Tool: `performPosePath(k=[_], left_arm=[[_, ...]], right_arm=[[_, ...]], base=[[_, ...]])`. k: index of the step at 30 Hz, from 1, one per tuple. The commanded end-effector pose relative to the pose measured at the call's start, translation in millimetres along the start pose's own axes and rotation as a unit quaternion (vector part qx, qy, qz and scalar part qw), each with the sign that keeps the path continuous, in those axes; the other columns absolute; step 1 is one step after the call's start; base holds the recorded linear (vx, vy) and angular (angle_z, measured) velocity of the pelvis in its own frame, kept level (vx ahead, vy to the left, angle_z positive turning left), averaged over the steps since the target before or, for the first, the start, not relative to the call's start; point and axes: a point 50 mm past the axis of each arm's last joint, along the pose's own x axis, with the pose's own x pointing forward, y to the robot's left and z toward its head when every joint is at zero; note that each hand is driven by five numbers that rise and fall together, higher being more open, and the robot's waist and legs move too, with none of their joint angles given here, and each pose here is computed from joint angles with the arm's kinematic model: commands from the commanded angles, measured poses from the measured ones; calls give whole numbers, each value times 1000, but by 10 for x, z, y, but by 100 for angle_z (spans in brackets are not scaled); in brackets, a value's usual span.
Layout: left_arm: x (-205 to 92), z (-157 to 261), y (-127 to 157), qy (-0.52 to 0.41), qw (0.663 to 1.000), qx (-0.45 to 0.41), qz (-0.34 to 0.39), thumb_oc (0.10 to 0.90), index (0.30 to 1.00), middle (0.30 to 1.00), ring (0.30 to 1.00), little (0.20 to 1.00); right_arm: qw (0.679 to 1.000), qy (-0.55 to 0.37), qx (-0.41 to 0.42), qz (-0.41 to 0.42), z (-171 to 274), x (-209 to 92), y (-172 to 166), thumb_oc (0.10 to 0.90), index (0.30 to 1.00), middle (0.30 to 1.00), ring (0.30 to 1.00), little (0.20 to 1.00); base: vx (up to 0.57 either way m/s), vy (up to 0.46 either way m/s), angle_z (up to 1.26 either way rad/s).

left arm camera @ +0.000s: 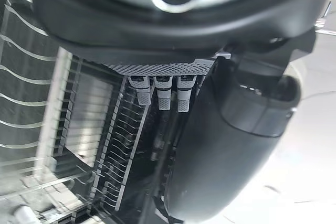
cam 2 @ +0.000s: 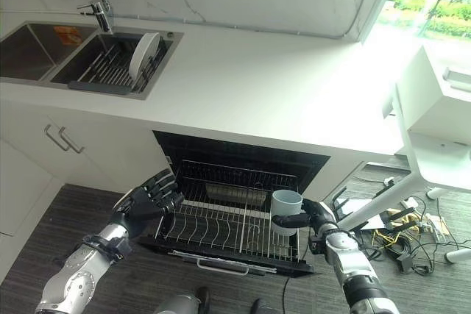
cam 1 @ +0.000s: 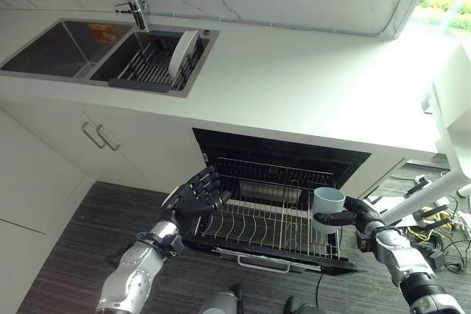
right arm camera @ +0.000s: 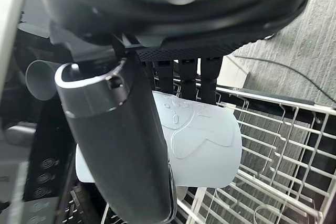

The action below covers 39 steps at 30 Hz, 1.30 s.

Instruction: Place the dishes in the dishwasher.

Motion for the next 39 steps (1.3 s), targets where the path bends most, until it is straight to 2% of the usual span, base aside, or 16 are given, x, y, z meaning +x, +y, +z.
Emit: performPosePath(k=[1,5,15,29,39], left_arm=[[60,512,-243,-124,990,45,-58,800,900,900,900,900],[99,580,-275,-131,988,45,-66,800,900,900,900,900],[79,613,-339,-141,985,36,-88,800,900,900,900,900],[84,786,-419,-188,976,27,-109,800,900,900,900,900],[117,981,-509,-233,963,29,-129,800,900,900,900,900]], right_arm=[[994,-101,-19,-40,603,13,-251,400,300,300,300,300],[994,-98,-4,-52,710,58,-312,400,300,300,300,300],[995,-56,15,-82,542,77,-512,400,300,300,300,300],[992,-53,29,-108,638,84,-713,400,300,300,300,300],[992,-43,-7,-122,857,90,-844,400,300,300,300,300]], base=[[-53,-26,16],[-60,-23,10],[0,-8,3],[-49,3,2],[-77,12,1]])
